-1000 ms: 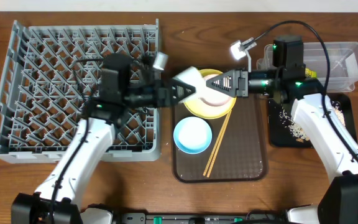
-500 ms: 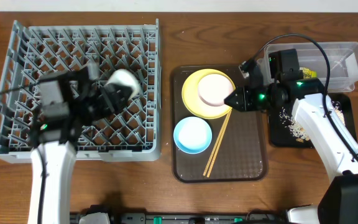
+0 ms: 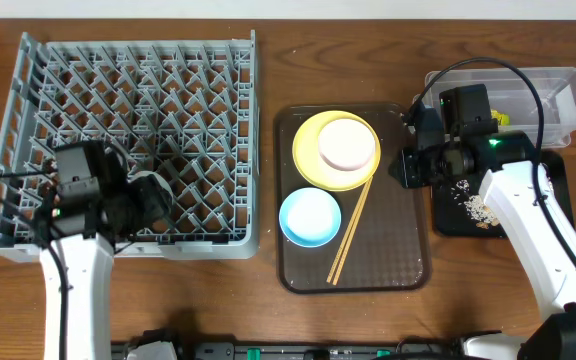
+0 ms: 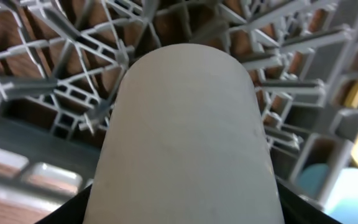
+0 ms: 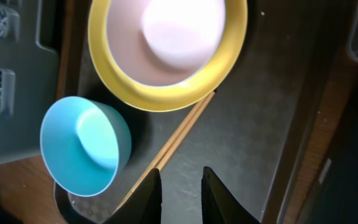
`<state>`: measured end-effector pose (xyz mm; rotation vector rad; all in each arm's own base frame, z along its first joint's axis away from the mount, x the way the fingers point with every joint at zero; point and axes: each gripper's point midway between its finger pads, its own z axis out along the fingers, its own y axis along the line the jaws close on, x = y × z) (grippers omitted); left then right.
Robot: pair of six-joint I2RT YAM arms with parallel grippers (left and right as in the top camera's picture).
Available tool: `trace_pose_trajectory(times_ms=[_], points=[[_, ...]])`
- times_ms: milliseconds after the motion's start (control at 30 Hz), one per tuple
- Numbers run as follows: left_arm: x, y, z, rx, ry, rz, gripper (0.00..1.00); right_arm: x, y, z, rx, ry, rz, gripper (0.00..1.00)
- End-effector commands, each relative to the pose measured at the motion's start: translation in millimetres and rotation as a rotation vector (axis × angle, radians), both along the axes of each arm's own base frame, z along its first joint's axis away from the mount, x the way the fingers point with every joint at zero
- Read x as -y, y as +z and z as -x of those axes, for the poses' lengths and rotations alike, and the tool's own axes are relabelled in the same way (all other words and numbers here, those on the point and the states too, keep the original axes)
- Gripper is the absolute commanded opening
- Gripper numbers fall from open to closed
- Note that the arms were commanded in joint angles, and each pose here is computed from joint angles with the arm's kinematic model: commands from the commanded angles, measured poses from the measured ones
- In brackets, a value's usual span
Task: Sort waste into correct bins and load items into the dishwasher rack
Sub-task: 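Carry the white cup with the left gripper over the dish rack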
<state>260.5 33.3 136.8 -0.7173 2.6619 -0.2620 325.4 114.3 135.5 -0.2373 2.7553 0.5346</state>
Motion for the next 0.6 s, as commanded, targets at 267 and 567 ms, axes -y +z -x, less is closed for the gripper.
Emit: trace_pose_trajectory(times_ms=[267,567], points=[[-4,-32,-26,-0.064,-0.022,0.031,0.24,6,5,-3,0.024,-0.003,0.018,0.2],[-3,-47,-24,-0.121,-0.021,0.048,0.51,6,5,-2,0.019,-0.003,0.018,0.37]])
